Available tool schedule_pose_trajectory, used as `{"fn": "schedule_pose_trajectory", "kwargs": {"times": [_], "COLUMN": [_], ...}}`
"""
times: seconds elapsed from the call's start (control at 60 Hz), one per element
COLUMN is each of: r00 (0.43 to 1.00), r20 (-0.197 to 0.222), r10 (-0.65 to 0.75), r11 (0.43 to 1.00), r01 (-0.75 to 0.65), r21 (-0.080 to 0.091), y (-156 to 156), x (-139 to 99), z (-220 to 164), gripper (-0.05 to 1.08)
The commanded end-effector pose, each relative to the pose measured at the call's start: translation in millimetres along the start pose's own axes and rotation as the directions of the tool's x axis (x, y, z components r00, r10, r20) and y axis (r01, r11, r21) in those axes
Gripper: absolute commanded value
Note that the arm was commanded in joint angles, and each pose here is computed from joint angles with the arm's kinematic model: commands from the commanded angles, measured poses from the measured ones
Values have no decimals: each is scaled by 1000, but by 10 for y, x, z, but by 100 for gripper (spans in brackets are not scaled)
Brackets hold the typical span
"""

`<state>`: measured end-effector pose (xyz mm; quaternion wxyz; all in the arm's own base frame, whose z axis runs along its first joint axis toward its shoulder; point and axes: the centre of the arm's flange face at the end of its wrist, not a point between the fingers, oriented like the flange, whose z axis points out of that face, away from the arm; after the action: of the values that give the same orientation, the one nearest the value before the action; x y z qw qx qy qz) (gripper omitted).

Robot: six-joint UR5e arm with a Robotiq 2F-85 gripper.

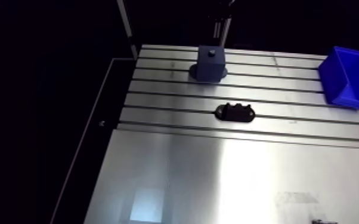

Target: Pick up the M10 bolt and insert it into the hex recess until seated.

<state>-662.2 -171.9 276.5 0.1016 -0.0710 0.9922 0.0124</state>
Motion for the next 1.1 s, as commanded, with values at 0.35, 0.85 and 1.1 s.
{"fn": "schedule_pose_trajectory", "kwargs": {"times": [0.35,0.85,1.1], "r00": [1000,999,998], "r20": [-27,-29,-56], "r10": [-9,-19,-17], "r11": [1000,1000,1000], "r01": [9,19,17], "r21": [-3,-3,-5], "y": [-34,-87,-80], "x": [-45,-155,-181], "z": [163,237,263], "gripper": [106,107,106]}}
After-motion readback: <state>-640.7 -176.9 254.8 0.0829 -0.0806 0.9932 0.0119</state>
